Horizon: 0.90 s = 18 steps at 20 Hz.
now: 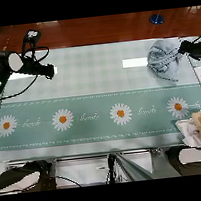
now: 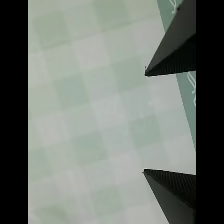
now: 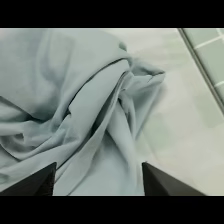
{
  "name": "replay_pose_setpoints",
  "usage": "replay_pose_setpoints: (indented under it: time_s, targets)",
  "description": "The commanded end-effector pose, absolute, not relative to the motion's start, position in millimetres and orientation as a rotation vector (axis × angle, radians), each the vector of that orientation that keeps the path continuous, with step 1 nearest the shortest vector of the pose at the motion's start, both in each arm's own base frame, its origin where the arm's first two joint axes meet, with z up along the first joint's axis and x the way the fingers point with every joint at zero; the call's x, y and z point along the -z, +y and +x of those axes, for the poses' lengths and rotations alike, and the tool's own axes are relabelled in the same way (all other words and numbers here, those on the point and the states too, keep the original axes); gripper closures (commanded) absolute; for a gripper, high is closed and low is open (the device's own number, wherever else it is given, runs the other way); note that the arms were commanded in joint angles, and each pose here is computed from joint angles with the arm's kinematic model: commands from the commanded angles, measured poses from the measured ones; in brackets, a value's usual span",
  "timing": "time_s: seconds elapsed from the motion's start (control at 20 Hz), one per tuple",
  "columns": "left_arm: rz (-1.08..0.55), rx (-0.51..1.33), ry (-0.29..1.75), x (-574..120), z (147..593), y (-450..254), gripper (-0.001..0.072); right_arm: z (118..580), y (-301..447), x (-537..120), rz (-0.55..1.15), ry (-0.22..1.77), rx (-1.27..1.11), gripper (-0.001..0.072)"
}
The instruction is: Fold the shirts.
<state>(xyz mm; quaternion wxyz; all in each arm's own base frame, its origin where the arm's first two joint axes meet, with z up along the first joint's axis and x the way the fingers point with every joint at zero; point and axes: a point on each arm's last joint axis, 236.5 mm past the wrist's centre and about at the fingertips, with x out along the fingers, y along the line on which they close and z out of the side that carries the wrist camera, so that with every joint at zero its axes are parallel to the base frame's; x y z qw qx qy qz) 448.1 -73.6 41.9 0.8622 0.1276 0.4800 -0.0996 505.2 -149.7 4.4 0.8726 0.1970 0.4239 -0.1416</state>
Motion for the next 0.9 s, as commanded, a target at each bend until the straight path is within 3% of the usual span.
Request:
replay_pose_setpoints:
  time_s: [0.0,0.3,0.35,0.4,0.45,0.65,0.85]
  targets:
    - [0.267,0.208,1.004,-42,449,-73,-0.0013,525,-129,29,0.624,0.878,0.229,0.0098]
    - [0.252,0.215,1.006,-42,448,-76,-0.0013,533,-79,84,0.74,0.981,0.132,0.0119]
    - [0.252,0.216,1.006,-42,448,-76,-0.0013,533,-66,92,0.745,1.006,0.121,0.0211]
    - [0.252,0.216,1.006,-42,448,-76,-0.0013,533,-53,98,0.742,1.024,0.107,0.0402]
    - [0.252,0.216,1.006,-42,448,-76,-0.0013,534,-42,98,0.739,1.031,0.089,0.0692]
    - [0.27,0.225,0.987,-50,448,-76,-0.0013,540,20,34,0.544,0.957,-0.136,0.069]
    - [0.238,0.232,0.914,-89,441,-80,-0.0013,500,112,-68,0.4,0.901,-0.391,0.069]
